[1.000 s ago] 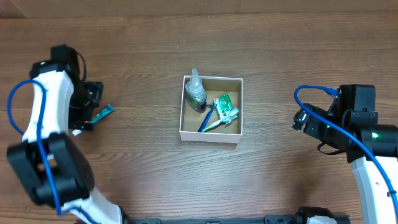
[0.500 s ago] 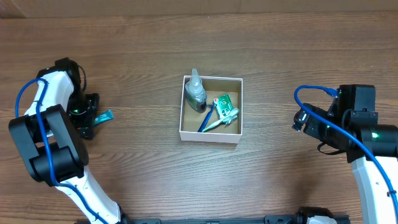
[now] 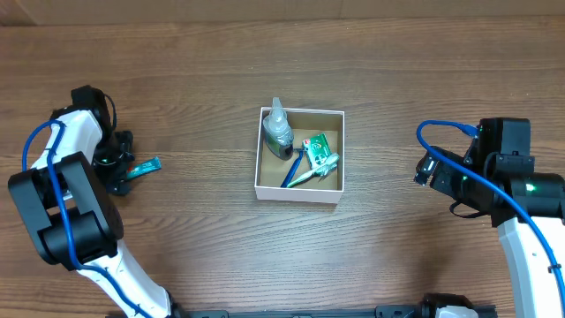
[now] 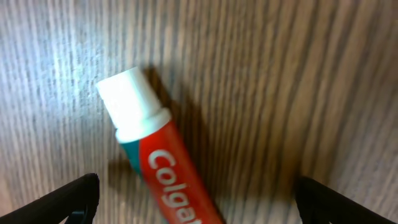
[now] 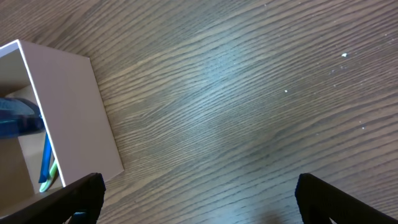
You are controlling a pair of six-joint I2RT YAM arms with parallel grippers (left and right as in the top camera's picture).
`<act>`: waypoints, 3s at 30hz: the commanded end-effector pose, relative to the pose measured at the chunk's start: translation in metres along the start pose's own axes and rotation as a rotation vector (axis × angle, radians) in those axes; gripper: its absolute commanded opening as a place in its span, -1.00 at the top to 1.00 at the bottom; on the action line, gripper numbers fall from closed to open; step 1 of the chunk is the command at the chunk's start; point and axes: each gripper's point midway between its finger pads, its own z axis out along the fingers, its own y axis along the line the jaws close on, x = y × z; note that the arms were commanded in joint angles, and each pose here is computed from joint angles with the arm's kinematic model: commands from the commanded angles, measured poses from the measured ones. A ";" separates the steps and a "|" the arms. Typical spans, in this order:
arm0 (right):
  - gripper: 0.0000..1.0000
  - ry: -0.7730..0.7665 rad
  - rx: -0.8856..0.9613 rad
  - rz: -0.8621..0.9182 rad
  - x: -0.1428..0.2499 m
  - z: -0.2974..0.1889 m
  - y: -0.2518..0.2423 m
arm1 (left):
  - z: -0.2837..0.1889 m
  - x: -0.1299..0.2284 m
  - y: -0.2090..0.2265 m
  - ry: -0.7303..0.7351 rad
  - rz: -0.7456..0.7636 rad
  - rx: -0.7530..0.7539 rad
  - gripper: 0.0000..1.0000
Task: Pack container
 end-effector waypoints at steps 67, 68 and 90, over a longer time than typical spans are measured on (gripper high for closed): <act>-1.00 -0.439 -0.130 -0.216 -0.118 -0.032 0.051 | -0.358 0.181 -0.030 -0.491 1.359 0.859 -1.00; -1.00 -0.443 -0.131 -0.267 -0.123 -0.025 0.059 | -0.353 0.165 -0.035 -0.453 1.306 0.853 -1.00; -1.00 -0.595 -0.207 -0.253 -0.051 -0.108 0.042 | -0.322 0.095 0.068 -0.440 1.262 0.797 -1.00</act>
